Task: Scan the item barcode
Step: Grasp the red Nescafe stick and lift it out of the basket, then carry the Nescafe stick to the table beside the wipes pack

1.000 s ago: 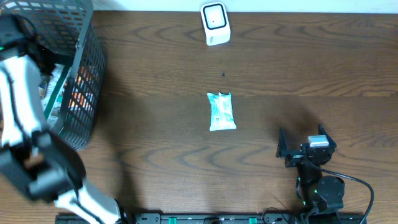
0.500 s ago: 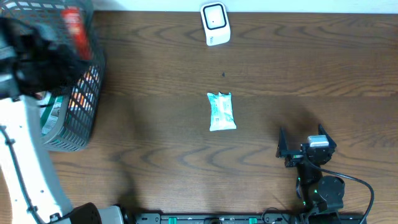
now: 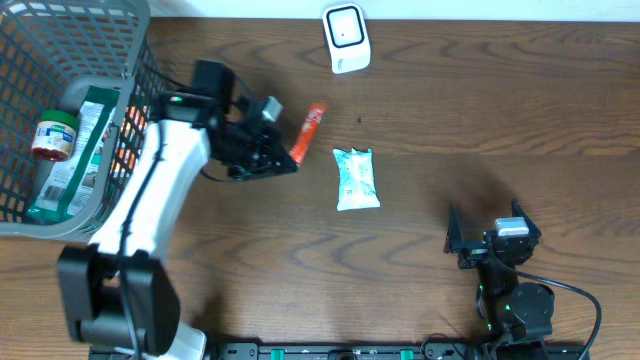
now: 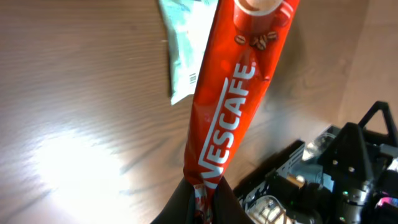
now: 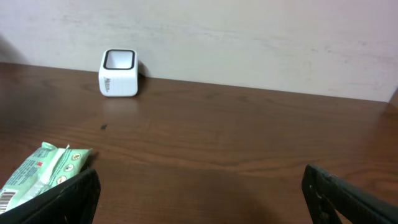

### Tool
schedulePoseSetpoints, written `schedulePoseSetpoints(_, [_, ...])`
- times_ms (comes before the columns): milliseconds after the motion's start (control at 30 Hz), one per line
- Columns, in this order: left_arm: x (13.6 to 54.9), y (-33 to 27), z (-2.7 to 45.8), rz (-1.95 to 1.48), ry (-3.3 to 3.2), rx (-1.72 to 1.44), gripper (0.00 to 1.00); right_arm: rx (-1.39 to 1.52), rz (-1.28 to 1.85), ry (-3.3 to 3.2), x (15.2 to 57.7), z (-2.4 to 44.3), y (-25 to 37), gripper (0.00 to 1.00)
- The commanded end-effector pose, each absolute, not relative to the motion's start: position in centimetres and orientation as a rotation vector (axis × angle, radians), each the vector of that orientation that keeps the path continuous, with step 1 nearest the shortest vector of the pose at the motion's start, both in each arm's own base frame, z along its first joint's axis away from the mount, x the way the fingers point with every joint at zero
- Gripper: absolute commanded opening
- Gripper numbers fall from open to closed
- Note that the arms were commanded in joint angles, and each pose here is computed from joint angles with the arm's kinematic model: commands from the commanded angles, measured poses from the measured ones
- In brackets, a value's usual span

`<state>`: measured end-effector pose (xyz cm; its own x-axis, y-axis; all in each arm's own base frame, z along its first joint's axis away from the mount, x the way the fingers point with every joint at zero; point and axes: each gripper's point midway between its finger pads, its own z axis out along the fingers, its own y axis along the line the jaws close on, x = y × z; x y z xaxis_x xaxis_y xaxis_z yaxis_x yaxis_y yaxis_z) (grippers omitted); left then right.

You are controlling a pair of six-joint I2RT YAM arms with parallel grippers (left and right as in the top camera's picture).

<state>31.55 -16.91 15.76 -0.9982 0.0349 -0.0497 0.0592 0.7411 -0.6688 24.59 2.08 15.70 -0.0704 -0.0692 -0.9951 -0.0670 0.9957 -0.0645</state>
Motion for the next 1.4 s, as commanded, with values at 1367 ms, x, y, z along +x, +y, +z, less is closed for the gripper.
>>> schedulePoseSetpoints(1367, [29.2,-25.8,3.4,-1.474,3.138,0.149,0.15,-0.105,-0.005,1.643,24.6,15.7,2.1,0.99])
